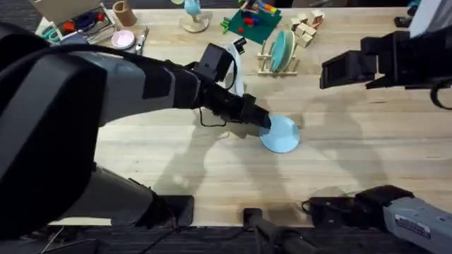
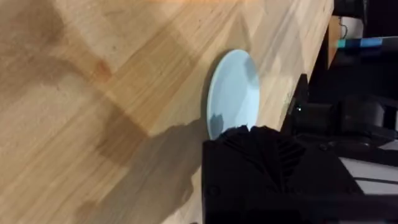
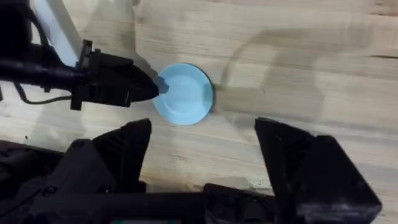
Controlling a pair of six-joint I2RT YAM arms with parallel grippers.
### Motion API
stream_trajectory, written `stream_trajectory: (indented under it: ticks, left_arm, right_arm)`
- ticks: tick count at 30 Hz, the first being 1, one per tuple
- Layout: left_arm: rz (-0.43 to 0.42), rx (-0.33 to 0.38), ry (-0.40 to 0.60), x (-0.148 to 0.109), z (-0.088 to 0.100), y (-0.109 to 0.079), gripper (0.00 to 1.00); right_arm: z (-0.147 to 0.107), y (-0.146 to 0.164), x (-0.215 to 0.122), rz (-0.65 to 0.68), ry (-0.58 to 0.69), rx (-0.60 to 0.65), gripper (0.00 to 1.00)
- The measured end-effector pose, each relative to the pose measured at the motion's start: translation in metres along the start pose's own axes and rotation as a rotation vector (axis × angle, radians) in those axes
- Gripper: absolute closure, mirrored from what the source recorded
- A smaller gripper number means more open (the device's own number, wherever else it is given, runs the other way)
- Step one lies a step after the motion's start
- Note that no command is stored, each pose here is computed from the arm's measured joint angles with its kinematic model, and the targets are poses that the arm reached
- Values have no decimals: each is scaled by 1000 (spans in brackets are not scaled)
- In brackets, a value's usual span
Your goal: Pick up the plates from the table one by one and place each into a slot on the dish rack.
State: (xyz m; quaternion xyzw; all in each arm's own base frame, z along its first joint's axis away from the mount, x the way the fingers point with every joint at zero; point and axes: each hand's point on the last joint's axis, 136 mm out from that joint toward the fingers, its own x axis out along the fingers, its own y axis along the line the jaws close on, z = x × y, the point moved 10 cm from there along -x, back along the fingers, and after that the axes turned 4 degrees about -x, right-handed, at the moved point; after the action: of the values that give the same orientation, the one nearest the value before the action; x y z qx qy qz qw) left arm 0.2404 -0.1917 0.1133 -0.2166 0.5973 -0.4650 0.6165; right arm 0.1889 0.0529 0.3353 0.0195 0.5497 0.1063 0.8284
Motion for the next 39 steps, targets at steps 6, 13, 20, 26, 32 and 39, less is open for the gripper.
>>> stream_trajectory:
  ticks: [6, 13, 20, 26, 32, 39]
  left_arm:
    - [-1, 7, -6, 0, 1, 0, 957]
    - [10, -15, 26, 11, -2, 8, 957]
    - [7, -10, 31, 16, -2, 11, 957]
    - [9, -32, 24, 18, 0, 13, 957]
    - [28, -83, 19, 19, 0, 16, 959]
    - [33, -99, 18, 20, 0, 16, 959]
  right_arm:
    - [0, 0, 0, 0, 0, 0, 7]
    - [0, 0, 0, 0, 0, 0, 7]
    - [0, 0, 0, 0, 0, 0, 7]
    - [0, 0, 0, 0, 0, 0, 7]
    - [0, 0, 0, 0, 0, 0, 7]
    - [0, 0, 0, 0, 0, 0, 8]
